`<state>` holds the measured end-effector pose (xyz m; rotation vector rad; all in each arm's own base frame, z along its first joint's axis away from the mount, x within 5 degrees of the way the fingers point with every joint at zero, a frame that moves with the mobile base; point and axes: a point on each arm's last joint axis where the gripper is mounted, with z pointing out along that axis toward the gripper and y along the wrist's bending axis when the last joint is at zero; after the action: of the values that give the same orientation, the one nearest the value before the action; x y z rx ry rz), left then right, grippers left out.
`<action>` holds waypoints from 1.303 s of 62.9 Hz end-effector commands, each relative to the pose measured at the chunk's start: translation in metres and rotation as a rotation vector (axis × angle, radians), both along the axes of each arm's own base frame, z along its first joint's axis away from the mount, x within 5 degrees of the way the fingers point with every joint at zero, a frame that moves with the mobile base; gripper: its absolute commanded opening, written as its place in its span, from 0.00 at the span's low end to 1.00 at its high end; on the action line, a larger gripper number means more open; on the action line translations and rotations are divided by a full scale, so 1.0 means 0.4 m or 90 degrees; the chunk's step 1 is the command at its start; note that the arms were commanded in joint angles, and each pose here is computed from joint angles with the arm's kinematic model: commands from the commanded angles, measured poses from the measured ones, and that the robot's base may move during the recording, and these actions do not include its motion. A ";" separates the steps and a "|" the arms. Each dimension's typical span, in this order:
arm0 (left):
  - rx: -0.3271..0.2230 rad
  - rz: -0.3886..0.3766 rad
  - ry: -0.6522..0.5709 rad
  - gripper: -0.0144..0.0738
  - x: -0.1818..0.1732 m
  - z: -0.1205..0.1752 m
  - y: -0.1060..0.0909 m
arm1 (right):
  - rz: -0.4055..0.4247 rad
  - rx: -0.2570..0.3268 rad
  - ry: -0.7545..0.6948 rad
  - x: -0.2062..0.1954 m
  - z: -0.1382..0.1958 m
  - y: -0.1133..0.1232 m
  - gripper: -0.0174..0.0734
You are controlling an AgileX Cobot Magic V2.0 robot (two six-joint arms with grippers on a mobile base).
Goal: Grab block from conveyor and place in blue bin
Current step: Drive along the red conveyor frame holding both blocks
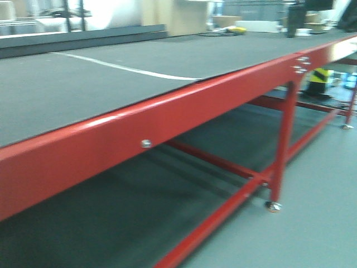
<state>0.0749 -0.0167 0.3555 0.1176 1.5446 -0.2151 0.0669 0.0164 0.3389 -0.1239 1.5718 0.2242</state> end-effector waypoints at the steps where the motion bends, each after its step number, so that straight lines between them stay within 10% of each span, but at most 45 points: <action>1: -0.009 -0.004 -0.013 0.04 -0.003 0.006 -0.001 | -0.003 -0.006 -0.009 -0.001 0.002 -0.001 0.01; 82: -0.009 -0.004 -0.013 0.04 -0.003 0.006 -0.001 | -0.003 -0.006 -0.009 -0.001 0.002 -0.001 0.01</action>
<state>0.0749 -0.0166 0.3557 0.1172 1.5426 -0.2151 0.0669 0.0164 0.3389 -0.1239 1.5718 0.2242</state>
